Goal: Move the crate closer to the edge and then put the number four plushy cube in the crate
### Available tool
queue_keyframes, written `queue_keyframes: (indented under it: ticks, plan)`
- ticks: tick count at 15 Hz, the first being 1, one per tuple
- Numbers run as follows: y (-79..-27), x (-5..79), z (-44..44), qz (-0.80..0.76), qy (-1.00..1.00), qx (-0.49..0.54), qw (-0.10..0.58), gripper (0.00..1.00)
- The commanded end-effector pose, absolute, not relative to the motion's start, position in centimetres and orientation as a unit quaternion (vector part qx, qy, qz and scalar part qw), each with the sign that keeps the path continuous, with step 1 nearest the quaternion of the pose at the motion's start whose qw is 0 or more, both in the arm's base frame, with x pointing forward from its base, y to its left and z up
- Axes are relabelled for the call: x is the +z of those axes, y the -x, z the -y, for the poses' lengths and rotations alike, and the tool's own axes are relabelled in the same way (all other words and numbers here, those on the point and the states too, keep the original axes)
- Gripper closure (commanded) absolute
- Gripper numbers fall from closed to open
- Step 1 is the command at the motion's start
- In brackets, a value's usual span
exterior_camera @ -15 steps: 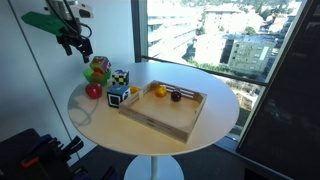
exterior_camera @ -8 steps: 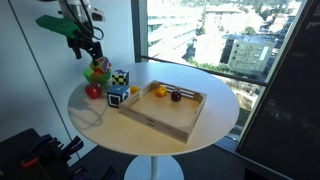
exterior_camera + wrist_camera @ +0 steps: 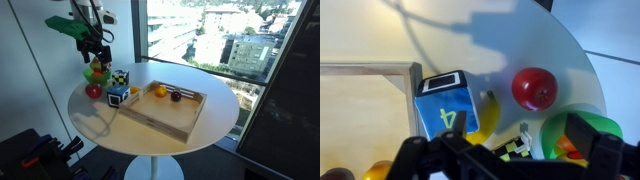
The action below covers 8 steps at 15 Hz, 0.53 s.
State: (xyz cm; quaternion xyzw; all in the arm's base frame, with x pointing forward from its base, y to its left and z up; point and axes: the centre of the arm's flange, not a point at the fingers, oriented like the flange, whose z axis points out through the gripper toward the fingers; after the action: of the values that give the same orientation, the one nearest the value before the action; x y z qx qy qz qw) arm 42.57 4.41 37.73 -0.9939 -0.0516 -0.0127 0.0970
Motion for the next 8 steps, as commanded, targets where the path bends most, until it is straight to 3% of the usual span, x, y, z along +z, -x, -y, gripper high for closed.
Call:
queue_keyframes:
  ticks: [1,8]
  plan:
    - [-42.2,38.2,-1.6,0.064,0.994,-0.003,0.086,0.0]
    - [-41.7,37.3,2.0,0.12,0.992,0.008,0.032,0.0]
